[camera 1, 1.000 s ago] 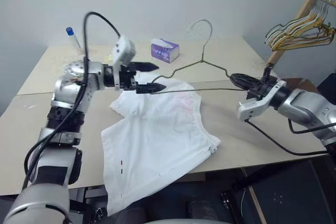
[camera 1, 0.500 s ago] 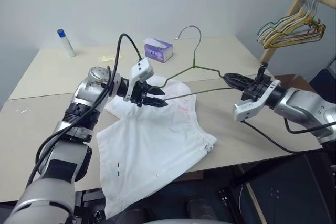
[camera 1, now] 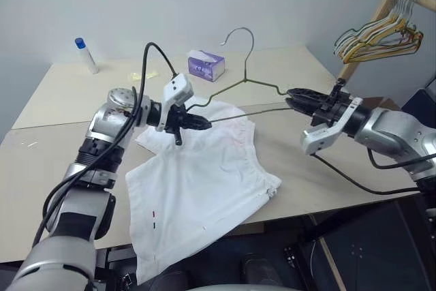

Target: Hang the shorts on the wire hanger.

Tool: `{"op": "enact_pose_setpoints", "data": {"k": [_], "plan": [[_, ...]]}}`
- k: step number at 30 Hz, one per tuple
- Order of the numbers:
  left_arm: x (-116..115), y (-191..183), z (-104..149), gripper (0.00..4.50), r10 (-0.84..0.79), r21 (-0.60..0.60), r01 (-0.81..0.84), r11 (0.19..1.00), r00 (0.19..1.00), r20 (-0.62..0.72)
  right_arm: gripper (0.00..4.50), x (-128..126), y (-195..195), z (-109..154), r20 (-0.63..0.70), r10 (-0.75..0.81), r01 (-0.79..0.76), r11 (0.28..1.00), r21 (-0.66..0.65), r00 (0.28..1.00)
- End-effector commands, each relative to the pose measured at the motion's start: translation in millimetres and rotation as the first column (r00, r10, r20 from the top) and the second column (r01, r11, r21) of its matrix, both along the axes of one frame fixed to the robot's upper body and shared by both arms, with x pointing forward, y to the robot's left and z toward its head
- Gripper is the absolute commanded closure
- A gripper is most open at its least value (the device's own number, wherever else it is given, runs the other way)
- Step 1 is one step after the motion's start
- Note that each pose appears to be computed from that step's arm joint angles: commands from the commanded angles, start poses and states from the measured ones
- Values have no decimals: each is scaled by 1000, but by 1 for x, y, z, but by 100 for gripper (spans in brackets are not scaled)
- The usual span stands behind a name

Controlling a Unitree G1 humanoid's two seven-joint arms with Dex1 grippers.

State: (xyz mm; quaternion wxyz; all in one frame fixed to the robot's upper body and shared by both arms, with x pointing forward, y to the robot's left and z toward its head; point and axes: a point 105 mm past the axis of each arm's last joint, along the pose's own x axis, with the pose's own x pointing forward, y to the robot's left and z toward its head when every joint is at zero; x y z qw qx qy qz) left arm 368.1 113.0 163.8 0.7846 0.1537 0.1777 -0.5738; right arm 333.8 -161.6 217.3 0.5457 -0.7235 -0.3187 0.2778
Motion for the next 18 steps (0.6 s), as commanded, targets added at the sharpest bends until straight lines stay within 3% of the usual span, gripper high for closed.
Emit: {"op": "enact_pose_setpoints", "data": {"k": [1, 3, 6, 13, 18], "plan": [[2, 17, 2, 450, 13, 105, -28, 994, 989, 145, 162, -20, 0, 14, -179, 73, -45, 987, 153, 981], [-2, 27, -7, 450, -25, 186, -13, 982, 979, 203, 94, -28, -4, 12, -390, 92, 7, 969, 245, 916], [-11, 30, -12, 450, -94, 233, 33, 972, 961, 259, 2, -33, -8, 10, -670, 140, 136, 930, 343, 729], [-25, 15, -7, 450, -169, 164, 124, 979, 939, 300, 2, -19, 3, -20, -897, 37, 259, 951, 166, 440], [-27, 13, -3, 450, -177, 151, 137, 979, 941, 289, 2, 1, 14, -39, -931, -66, 312, 948, 53, 358]]}}
